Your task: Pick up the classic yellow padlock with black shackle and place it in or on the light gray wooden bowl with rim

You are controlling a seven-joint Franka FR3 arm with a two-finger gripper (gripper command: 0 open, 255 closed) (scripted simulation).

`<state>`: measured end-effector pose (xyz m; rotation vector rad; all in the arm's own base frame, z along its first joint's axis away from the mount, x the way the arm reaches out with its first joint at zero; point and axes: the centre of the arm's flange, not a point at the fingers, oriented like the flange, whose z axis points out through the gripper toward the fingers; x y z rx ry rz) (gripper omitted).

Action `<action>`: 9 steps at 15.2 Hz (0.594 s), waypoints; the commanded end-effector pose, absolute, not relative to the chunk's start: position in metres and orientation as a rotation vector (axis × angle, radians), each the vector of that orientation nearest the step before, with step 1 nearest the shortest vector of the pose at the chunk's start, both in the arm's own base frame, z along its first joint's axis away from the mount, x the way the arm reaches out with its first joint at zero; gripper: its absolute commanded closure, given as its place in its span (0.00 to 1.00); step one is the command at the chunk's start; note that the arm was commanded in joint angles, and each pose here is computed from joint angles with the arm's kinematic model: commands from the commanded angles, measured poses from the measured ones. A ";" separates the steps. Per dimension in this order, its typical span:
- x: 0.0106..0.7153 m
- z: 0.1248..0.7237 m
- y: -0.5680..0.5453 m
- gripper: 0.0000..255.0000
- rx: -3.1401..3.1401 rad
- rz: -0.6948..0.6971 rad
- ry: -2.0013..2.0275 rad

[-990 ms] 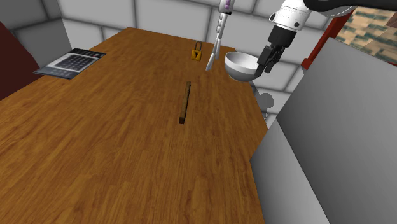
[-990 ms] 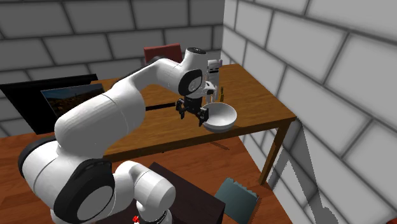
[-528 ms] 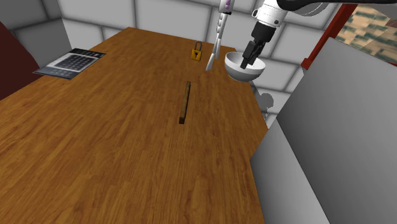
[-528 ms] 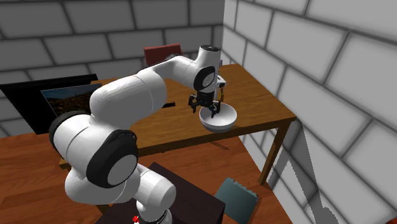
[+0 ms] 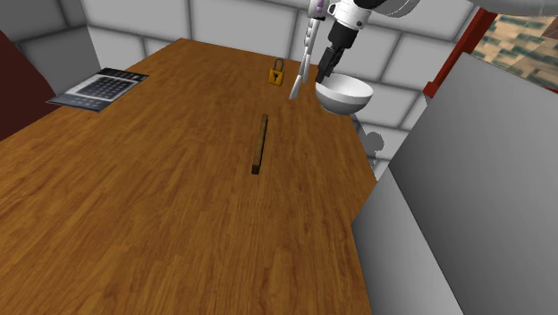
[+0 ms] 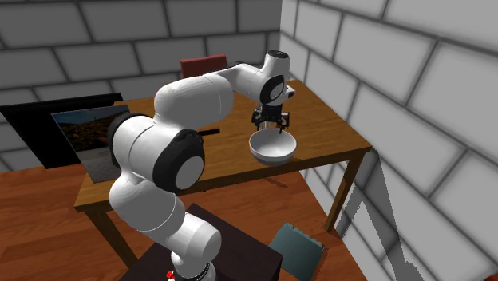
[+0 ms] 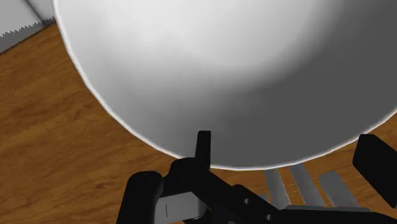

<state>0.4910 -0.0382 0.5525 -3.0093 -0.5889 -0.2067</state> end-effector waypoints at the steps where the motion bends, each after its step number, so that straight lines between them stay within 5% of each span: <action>1: 0.515 0.550 -0.036 0.00 -3.000 -0.222 -0.651; 9: 0.611 0.555 -0.024 0.00 -2.946 -0.325 -0.888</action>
